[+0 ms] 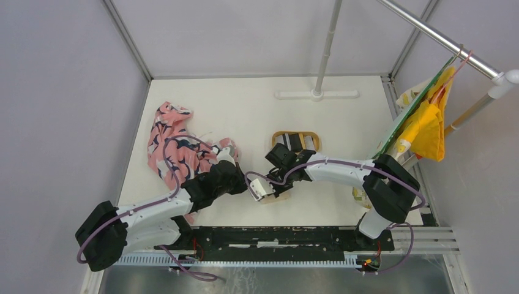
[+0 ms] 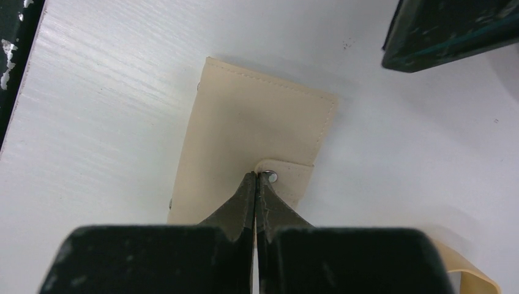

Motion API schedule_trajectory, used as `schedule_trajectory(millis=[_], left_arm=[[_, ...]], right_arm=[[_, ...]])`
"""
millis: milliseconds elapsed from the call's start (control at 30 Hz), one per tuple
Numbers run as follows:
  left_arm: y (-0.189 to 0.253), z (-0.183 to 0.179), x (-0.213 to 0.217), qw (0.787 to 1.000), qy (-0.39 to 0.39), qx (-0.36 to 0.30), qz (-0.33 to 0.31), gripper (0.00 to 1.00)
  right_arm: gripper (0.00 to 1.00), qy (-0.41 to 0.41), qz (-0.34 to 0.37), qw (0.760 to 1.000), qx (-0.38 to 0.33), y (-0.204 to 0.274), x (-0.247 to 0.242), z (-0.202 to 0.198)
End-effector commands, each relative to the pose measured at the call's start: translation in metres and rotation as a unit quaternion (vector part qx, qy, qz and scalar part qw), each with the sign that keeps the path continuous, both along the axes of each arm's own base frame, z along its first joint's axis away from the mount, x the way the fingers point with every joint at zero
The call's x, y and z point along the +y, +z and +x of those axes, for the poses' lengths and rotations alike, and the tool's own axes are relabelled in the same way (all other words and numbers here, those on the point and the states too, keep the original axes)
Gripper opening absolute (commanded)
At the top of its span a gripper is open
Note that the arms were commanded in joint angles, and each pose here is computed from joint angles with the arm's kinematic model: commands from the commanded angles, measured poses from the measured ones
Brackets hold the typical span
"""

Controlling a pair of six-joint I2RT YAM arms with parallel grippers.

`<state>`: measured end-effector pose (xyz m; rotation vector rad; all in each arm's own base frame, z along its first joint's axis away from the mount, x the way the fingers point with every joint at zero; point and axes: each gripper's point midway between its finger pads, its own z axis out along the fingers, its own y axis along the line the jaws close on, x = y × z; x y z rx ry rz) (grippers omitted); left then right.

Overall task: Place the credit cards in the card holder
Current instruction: Close the card holder at the center of the board.

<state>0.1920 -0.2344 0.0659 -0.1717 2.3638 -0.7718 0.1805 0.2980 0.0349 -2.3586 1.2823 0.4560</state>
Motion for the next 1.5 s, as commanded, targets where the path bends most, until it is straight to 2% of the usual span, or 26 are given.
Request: schedule_trajectory(millis=[0, 333, 567, 733, 833, 933, 1133, 1367, 1467], left_arm=[[0.019, 0.012, 0.016, 0.998, 0.031, -0.036, 0.028, 0.02], [0.023, 0.010, 0.017, 0.999, 0.026, -0.041, 0.021, 0.02], [0.030, 0.009, 0.019, 0.998, 0.029, -0.049, 0.014, 0.02], [0.036, 0.007, 0.022, 0.998, 0.030, -0.057, 0.004, 0.02], [0.037, 0.006, 0.021, 0.998, 0.025, -0.058, 0.002, 0.02], [0.040, 0.006, 0.018, 0.998, 0.018, -0.060, -0.002, 0.02], [0.042, 0.005, 0.016, 0.998, 0.015, -0.063, -0.008, 0.02], [0.042, 0.007, 0.013, 0.998, 0.010, -0.064, -0.009, 0.02], [0.041, 0.006, 0.013, 0.998, 0.010, -0.064, -0.007, 0.02]], right_arm=[[0.00, 0.015, -0.071, 0.995, 0.065, -0.031, -0.020, -0.034], [0.00, -0.005, -0.131, 0.985, 0.109, -0.039, -0.023, -0.034], [0.01, -0.032, -0.132, 0.979, 0.149, -0.034, -0.009, -0.016], [0.27, -0.022, -0.087, 0.984, 0.155, -0.013, -0.005, -0.012], [0.35, 0.006, -0.041, 0.986, 0.164, 0.010, 0.001, -0.018], [0.38, 0.034, -0.005, 0.985, 0.167, 0.030, 0.005, -0.024], [0.36, 0.040, 0.046, 0.986, 0.152, 0.056, 0.006, -0.018], [0.16, -0.028, 0.047, 0.993, 0.108, 0.040, 0.008, 0.010], [0.14, -0.044, 0.030, 0.994, 0.092, 0.025, 0.006, 0.014]])
